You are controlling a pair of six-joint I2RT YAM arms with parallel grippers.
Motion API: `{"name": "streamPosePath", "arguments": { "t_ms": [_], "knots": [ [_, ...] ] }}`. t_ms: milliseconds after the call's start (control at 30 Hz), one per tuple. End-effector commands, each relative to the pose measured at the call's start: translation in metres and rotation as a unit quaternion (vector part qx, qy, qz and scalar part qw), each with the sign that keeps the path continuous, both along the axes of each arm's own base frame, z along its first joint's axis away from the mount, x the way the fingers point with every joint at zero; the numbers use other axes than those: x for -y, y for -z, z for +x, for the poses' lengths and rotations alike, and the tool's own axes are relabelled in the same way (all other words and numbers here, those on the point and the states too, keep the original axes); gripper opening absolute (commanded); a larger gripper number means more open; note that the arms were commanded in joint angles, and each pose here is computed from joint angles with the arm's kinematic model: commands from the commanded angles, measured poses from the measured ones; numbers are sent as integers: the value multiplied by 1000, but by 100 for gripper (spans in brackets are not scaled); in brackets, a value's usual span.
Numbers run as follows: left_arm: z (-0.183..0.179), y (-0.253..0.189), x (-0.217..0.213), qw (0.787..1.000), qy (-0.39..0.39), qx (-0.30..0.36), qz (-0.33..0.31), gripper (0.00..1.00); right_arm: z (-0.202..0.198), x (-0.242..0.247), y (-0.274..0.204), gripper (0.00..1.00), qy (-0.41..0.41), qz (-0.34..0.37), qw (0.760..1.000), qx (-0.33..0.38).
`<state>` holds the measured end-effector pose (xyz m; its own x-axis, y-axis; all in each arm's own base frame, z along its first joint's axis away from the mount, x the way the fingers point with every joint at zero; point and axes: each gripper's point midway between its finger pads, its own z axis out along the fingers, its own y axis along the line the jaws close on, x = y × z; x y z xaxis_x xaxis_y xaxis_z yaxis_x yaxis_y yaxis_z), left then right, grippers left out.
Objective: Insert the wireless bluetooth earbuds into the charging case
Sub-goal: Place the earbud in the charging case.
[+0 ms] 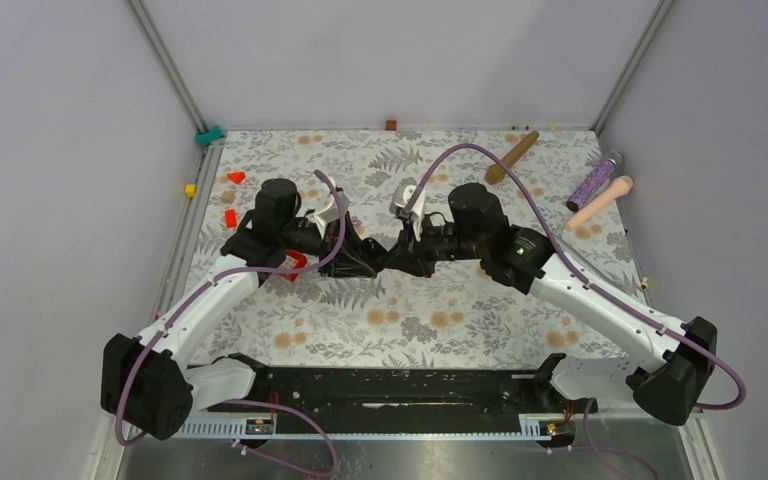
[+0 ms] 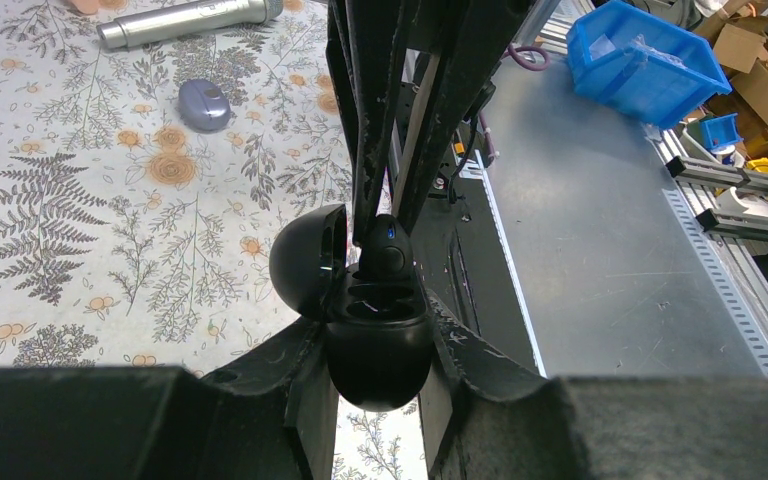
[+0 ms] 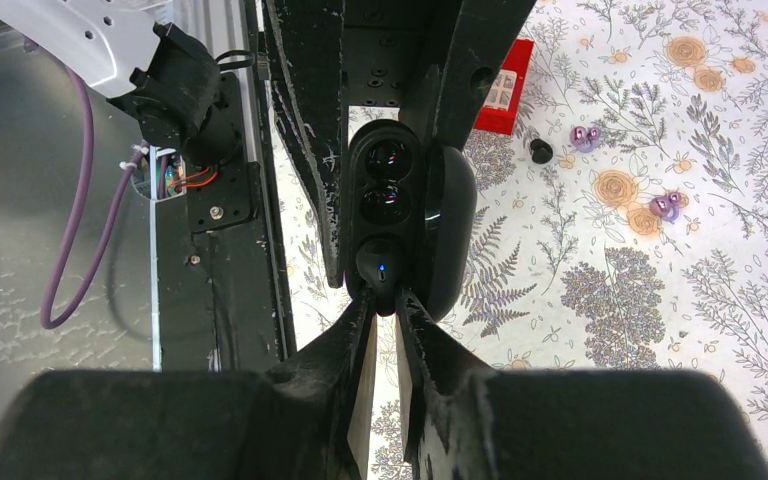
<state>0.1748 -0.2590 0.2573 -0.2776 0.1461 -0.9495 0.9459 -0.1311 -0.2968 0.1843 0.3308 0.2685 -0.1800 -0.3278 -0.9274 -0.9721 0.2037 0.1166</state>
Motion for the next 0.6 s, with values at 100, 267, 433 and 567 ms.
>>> {"name": "streamPosePath", "arguments": {
  "t_ms": [100,267,433,567],
  "knots": [
    [-4,-8,2,999,20,22,-17,0,6,-5,-4,19,7,6,1000,19],
    [-4,-8,3,999,21,22,-16,0,6,-8,-2,22,6,3,1000,18],
    [-3,-8,3,999,20,23,-16,0,9,-9,-3,23,15,6,1000,17],
    [-4,-8,3,999,20,22,-16,0,10,-8,-9,23,19,12,1000,20]
  ]
}}
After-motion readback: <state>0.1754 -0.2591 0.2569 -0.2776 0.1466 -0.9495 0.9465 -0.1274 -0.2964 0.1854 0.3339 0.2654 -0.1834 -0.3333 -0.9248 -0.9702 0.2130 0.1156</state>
